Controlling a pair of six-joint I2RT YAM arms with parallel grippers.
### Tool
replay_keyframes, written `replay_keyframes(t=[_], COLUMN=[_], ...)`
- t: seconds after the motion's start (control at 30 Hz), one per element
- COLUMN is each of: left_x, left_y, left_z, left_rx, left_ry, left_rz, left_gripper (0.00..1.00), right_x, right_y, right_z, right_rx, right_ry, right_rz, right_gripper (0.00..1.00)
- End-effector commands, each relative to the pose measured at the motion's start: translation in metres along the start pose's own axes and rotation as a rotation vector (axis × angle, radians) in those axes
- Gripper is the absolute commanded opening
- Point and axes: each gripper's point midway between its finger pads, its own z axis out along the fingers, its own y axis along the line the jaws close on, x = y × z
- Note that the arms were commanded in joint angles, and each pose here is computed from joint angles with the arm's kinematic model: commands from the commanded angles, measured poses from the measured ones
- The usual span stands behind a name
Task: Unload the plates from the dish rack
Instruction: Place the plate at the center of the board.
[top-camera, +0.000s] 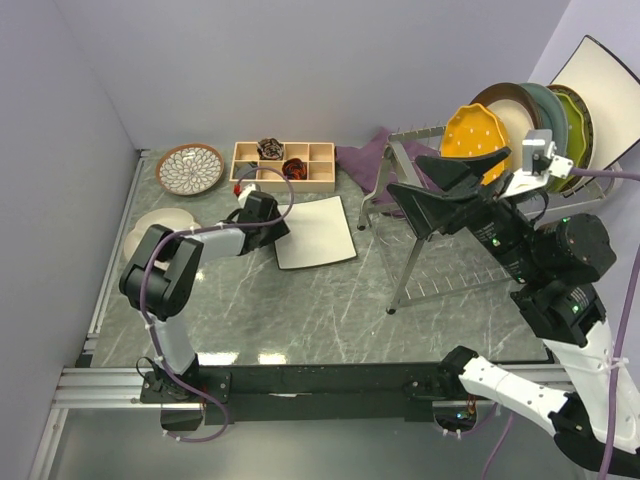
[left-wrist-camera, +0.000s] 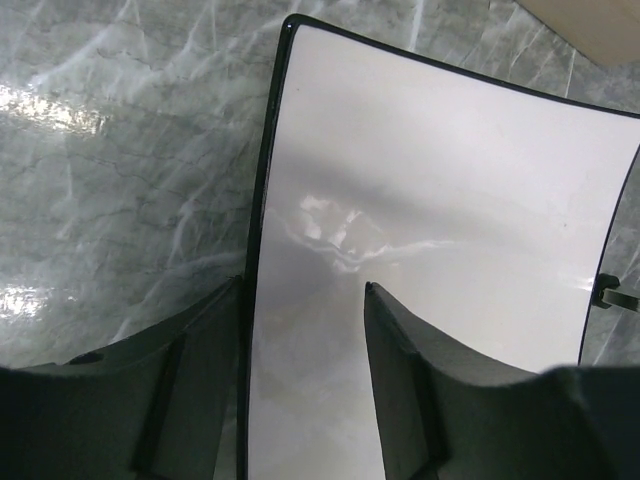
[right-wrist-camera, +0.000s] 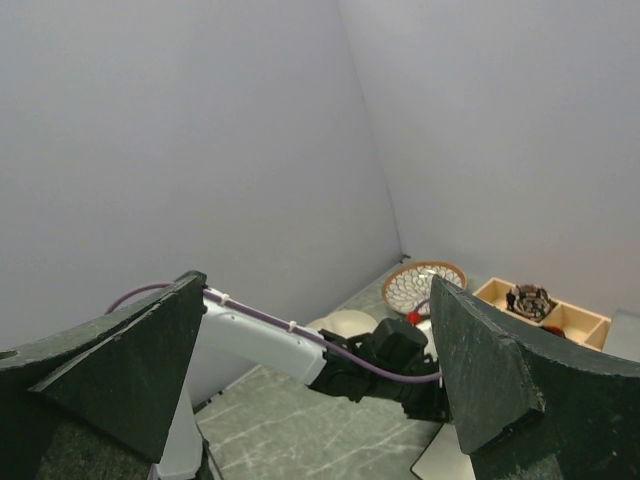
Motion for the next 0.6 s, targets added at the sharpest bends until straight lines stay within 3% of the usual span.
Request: replay_keyframes(t=[0.0, 0.13, 0.33, 0.37, 0.43, 0.57], left_x=[0.013, 0.013, -0.007, -0.009, -0.019, -0.032], left_y=[-0.014, -0.016, -0.007, -0.006, -0.012, -0.02], left_z=[0.006, 0.007, -0.014, -0.02, -0.038, -0.074], left_rx=[0.036, 0.023, -0.022, -0.023, 0.002, 0.063], left_ry=[0.06, 0.076, 0.005, 0.0, -0.031, -0.07], left_rz=[0.005, -0.004, -0.003, -0.004, 0.0, 0.027], left_gripper=[0.57, 0.62, 0.75, 0.84, 0.93, 0.99], right_x=[-0.007, -0.003, 0.0, -0.006, -0.003, -0.01], right_y=[-0.003, -0.008, -0.025, -0.027, -0.032, -0.074], right_z=[0.006, 0.01, 0.016, 0.015, 0.019, 0.014], right_rx=[0.021, 0.044, 0.133, 0.157, 0.183, 0.416], right_ry=[-0.009, 0.008, 0.06, 0.057, 0.076, 0.088], right_rz=[-0.019, -0.026, -0.061, -0.066, -0.073, -0.148], right_gripper=[1.0, 1.0, 1.0, 1.0, 1.0, 1.0])
